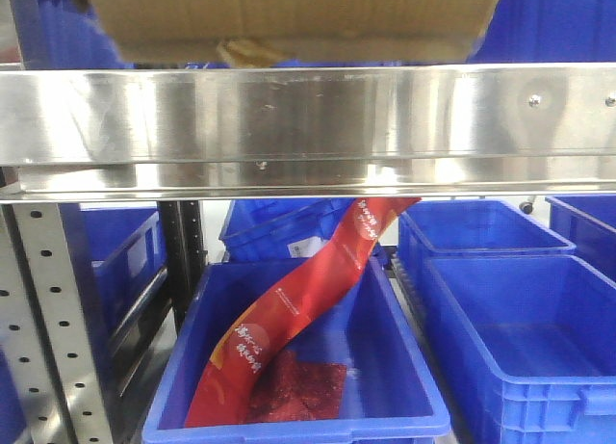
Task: Stack two boxes on right shelf middle
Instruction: 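Carry the box with both grippers up to the steel shelf, then lower the box with both grippers onto the middle roller shelf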
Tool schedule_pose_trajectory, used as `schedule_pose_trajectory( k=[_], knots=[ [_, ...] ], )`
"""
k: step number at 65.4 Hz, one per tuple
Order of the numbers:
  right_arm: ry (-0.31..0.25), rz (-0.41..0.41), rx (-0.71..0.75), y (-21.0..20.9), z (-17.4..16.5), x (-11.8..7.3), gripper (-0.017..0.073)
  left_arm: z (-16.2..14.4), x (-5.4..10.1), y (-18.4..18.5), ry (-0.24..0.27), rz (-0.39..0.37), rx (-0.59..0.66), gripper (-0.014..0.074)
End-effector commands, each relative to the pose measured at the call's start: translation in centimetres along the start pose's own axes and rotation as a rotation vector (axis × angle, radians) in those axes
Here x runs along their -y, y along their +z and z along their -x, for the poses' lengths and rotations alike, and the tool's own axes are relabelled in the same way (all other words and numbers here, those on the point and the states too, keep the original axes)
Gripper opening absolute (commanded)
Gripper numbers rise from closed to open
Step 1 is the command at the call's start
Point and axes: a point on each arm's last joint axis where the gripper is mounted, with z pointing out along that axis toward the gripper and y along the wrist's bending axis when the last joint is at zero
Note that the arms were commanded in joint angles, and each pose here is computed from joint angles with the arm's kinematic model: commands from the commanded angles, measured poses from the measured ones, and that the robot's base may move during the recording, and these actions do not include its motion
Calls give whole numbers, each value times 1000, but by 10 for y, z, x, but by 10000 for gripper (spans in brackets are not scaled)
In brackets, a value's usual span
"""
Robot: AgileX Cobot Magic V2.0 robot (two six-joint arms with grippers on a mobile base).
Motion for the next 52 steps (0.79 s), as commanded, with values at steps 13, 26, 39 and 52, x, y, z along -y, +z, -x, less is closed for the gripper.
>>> schedule_pose_trajectory(
  k=[13,26,39,52],
  knots=[
    [3,13,7,19,-2,-3,-151,-6,-5,27,-5,-33,-65,-111],
    [2,10,-2,23,-3,-4,37,-3,-6,30,1,-35,-34,83],
    [-4,13,12,23,-2,-4,379,-2,-6,30,1,-40,-24,382],
    [-4,4,12,14,0,-2,393,0,-6,25,-15,-56,-15,390]
  ],
)
